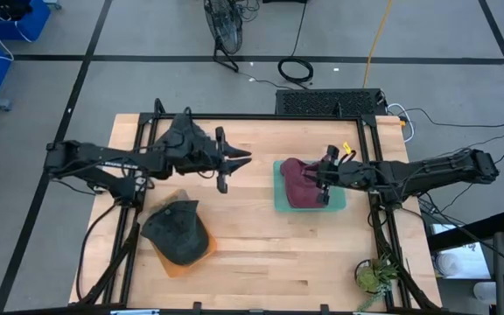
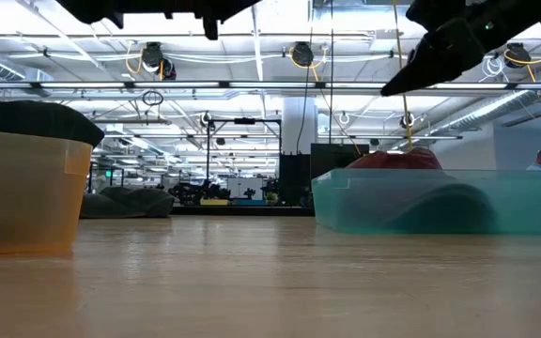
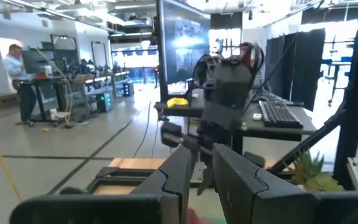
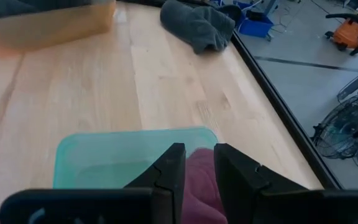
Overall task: Pick & Place hat
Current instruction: Put the red cap into the blue bin
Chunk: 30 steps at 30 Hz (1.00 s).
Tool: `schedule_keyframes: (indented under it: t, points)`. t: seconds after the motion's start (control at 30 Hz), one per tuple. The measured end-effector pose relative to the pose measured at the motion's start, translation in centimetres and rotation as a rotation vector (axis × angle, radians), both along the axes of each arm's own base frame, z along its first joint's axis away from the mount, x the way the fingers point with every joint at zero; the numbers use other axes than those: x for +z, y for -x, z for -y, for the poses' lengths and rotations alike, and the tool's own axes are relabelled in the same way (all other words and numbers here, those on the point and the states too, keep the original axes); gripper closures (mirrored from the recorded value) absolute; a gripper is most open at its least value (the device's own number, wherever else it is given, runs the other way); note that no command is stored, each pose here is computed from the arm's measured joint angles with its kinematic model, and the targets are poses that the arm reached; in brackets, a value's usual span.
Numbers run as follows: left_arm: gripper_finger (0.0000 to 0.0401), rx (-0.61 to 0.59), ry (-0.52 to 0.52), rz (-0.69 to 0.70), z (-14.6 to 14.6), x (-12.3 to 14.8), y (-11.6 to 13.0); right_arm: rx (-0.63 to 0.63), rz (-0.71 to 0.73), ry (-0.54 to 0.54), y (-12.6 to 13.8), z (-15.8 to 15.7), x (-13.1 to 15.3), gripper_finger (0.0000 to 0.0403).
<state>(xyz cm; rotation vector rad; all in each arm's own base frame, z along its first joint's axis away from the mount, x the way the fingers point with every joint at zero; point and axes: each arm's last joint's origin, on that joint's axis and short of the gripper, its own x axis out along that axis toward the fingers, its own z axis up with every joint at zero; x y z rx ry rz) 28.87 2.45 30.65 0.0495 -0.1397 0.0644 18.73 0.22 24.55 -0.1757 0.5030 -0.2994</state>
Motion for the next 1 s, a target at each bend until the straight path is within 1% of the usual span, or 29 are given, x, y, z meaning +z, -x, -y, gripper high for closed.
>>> schedule_keyframes:
  t: [0.23,0.37,0.5,0.67,0.73,0.83,1.0]
  points:
    - [0.0329,-0.031,-0.012,0.004,-0.6,0.8,-0.6,0.005,-0.012,0.010,0.0,0.0,-0.1,0.0330]
    - [0.0329,-0.028,-0.024,-0.035,-0.7,0.4,-0.6,0.024,0.028,0.053,-0.2,0.1,0.4,0.0330]
    - [0.0329,-0.024,-0.037,-0.043,-0.7,0.4,-0.6,0.050,0.082,0.109,-0.5,0.1,1.1,0.0330]
    - [0.0329,-0.013,-0.069,-0.033,-0.8,0.5,-0.6,0.076,0.100,0.173,-0.7,0.1,1.5,0.0330]
    - [0.0329,-0.008,-0.075,-0.001,-0.9,0.8,-0.5,0.072,0.103,0.163,-0.7,0.1,1.5,0.0330]
    - [0.0329,-0.004,-0.072,0.044,-1.0,1.2,-0.4,0.047,0.124,0.104,-0.7,0.1,1.4,0.0330]
    - [0.0329,-0.011,-0.041,0.047,-0.9,1.3,-0.4,0.014,0.140,0.019,-0.6,0.0,1.3,0.0330]
